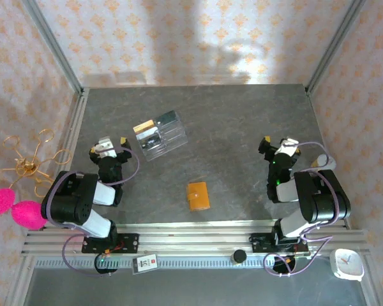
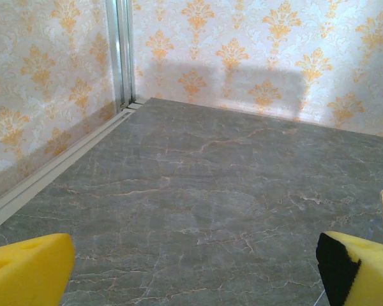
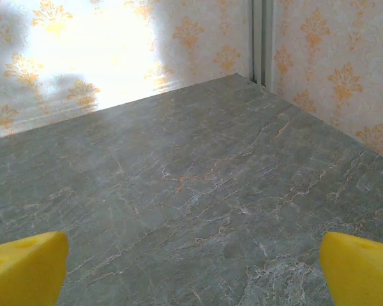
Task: Take the credit cards out of the card holder
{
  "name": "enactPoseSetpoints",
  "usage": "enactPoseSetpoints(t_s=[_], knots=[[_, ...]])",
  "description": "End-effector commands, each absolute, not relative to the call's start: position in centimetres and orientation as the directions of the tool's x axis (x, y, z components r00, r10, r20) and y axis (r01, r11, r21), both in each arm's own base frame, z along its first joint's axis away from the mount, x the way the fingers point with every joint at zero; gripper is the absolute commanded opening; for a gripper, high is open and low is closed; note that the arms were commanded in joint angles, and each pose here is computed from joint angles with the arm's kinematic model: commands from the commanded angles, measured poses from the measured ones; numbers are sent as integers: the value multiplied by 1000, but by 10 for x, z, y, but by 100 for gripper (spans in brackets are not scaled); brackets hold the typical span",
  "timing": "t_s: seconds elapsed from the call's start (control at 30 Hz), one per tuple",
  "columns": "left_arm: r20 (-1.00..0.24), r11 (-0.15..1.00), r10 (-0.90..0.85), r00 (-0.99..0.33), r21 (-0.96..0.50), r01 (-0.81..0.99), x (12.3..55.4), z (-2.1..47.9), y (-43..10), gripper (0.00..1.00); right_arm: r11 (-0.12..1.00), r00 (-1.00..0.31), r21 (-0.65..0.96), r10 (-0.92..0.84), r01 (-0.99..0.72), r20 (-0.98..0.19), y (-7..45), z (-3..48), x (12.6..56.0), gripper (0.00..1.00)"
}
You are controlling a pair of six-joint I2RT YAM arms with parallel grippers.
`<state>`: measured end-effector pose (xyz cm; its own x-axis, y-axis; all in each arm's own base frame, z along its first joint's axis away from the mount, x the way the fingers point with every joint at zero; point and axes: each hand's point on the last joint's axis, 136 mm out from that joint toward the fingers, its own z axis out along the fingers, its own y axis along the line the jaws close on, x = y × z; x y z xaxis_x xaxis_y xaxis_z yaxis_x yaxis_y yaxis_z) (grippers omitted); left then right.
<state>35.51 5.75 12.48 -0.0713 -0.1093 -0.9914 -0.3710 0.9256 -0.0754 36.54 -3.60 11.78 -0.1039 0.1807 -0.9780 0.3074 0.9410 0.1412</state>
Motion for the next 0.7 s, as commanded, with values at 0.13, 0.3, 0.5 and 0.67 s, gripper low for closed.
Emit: enactPoseSetpoints(t_s=[0.13, 0.3, 0.5, 0.67], knots=[[-995, 929, -98, -33, -79, -362, 361, 136, 56, 100, 938, -60, 166, 193, 305, -979, -37, 128, 365, 100], [-995, 929, -98, -32, -80, -361, 360, 136, 56, 100, 938, -61, 166, 194, 306, -979, -37, 127, 365, 100], [-995, 929, -99, -31, -81, -361, 360, 136, 56, 100, 938, -62, 165, 192, 306, -979, -37, 127, 365, 100], [-995, 929, -98, -32, -80, -362, 360, 136, 56, 100, 938, -62, 165, 193, 305, -979, -37, 127, 365, 100]])
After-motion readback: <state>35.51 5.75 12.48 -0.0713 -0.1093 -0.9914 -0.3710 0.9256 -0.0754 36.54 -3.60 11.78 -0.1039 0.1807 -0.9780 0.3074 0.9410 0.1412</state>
